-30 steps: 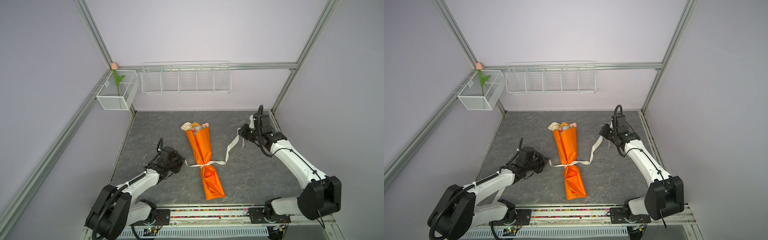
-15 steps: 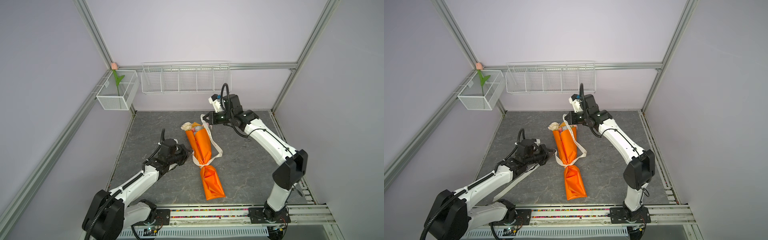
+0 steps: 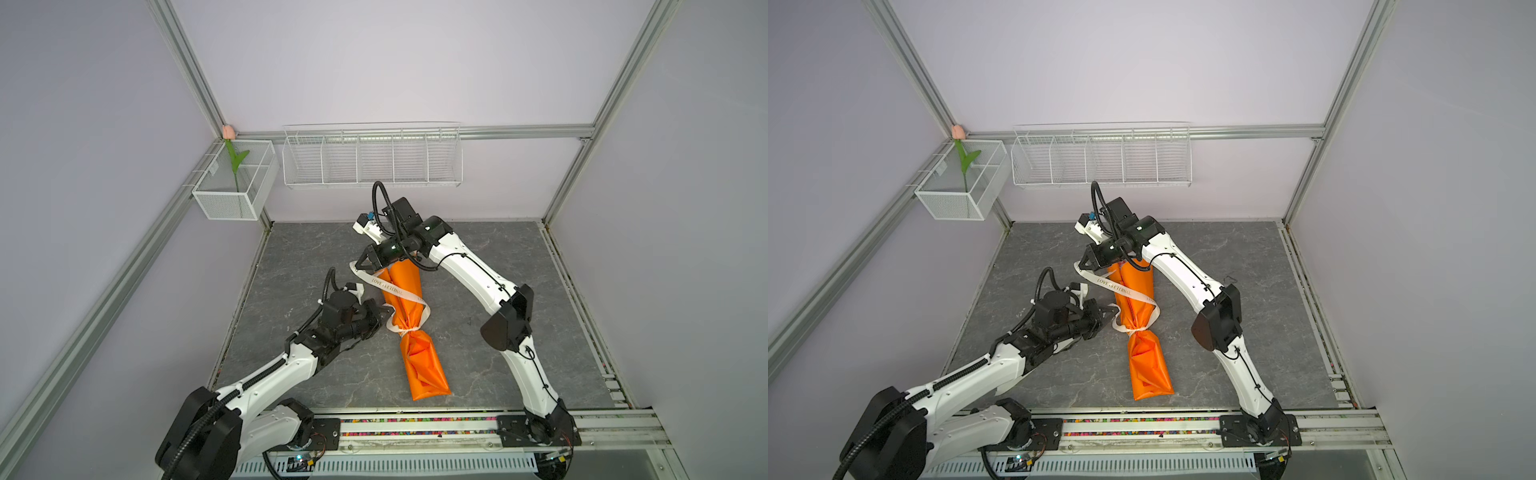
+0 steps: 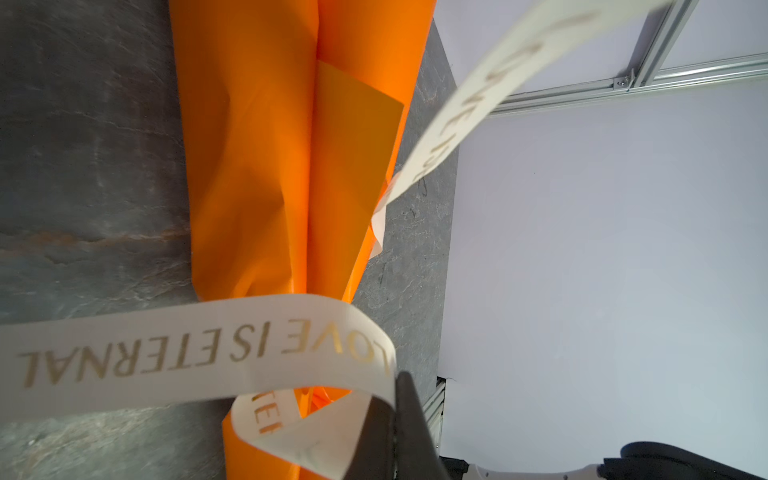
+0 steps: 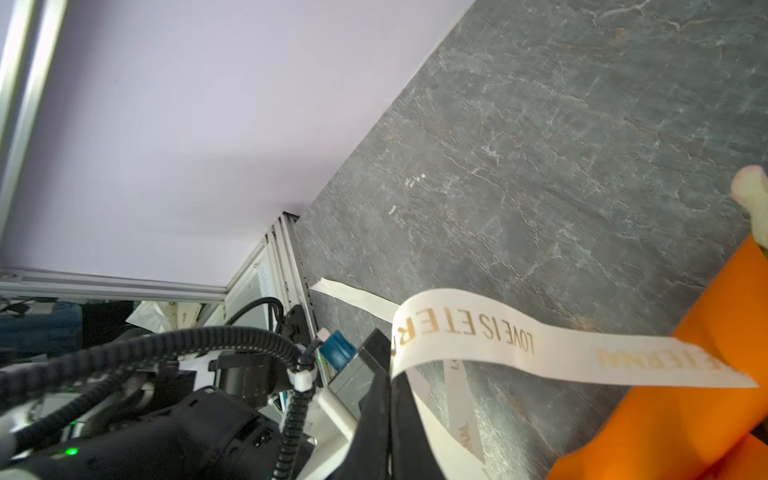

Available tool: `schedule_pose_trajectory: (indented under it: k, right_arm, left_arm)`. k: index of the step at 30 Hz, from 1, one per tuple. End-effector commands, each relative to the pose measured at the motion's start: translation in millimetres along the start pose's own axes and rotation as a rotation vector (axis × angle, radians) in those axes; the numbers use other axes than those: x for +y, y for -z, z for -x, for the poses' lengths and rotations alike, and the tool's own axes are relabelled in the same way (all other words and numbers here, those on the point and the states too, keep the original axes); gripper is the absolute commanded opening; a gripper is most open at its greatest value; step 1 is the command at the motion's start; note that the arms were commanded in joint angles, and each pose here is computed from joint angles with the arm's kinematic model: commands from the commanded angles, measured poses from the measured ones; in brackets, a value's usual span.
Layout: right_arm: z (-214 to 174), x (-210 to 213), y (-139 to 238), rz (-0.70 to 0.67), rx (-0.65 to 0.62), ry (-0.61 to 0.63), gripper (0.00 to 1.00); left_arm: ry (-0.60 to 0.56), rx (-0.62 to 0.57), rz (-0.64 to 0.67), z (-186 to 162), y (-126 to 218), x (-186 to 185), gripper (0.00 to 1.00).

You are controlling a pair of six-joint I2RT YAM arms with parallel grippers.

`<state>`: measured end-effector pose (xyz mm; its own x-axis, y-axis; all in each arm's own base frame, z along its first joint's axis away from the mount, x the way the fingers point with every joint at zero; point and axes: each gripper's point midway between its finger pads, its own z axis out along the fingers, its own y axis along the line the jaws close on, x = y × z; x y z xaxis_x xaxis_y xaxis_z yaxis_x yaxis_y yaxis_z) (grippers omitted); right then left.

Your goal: Tie the bouquet of fake flowers

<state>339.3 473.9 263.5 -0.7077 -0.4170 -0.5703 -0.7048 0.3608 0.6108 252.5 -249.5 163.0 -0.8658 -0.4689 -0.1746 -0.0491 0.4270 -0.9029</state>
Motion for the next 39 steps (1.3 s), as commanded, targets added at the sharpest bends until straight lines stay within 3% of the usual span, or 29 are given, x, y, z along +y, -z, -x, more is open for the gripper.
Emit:
schedule_pose_trajectory:
  k: [1,8,14,15,18,23,26,28,31,32,33,37,39]
  right_arm:
    - [28,38,9,0.151,-0.091,0.043,0.07]
    - [-3,47,-47,0.315,0.053,-0.083,0.08]
    - [-31,31,-54,0.285,0.158,-0.151,0.26]
    - [-32,21,-49,0.240,0.156,-0.164,0.33]
    - [-28,-26,-16,-0.010,0.107,-0.212,0.40]
    - [-20,-58,64,-0.206,-0.052,-0.223,0.44]
    - [-34,-76,116,-0.348,-0.199,-0.276,0.43]
    - [-46,-74,149,-0.399,-0.335,-0.227,0.42]
    - [-80,-35,160,-0.318,-0.460,0.068,0.42]
    - [-92,-20,162,-0.289,-0.486,0.151,0.53]
    - [-107,-13,159,-0.265,-0.481,0.176,0.66]
    - [-156,3,126,-0.106,-0.284,0.199,0.63]
    - [-170,0,106,-0.105,-0.170,0.173,0.63]
  left_arm:
    - [-0.067,-0.036,-0.041,4,5,-12,0.00]
    - [-0.170,0.032,-0.041,-11,0,-19,0.00]
    - [-0.184,0.047,-0.046,-17,-4,-17,0.00]
    - [-0.187,0.047,-0.043,-18,-4,-17,0.00]
    - [-0.206,0.036,-0.039,-16,-1,-18,0.00]
    - [-0.206,0.036,-0.037,-15,-3,-20,0.00]
    - [-0.206,0.033,-0.042,-13,-4,-22,0.00]
    - [-0.207,0.029,-0.042,-12,-3,-24,0.00]
    - [-0.205,0.028,-0.046,-11,-5,-26,0.00]
    - [-0.202,0.031,-0.049,-11,-5,-28,0.00]
    - [-0.199,0.035,-0.054,-11,-6,-29,0.00]
    - [-0.188,0.055,-0.079,-12,-10,-39,0.00]
    - [-0.180,0.061,-0.082,-11,-12,-42,0.00]
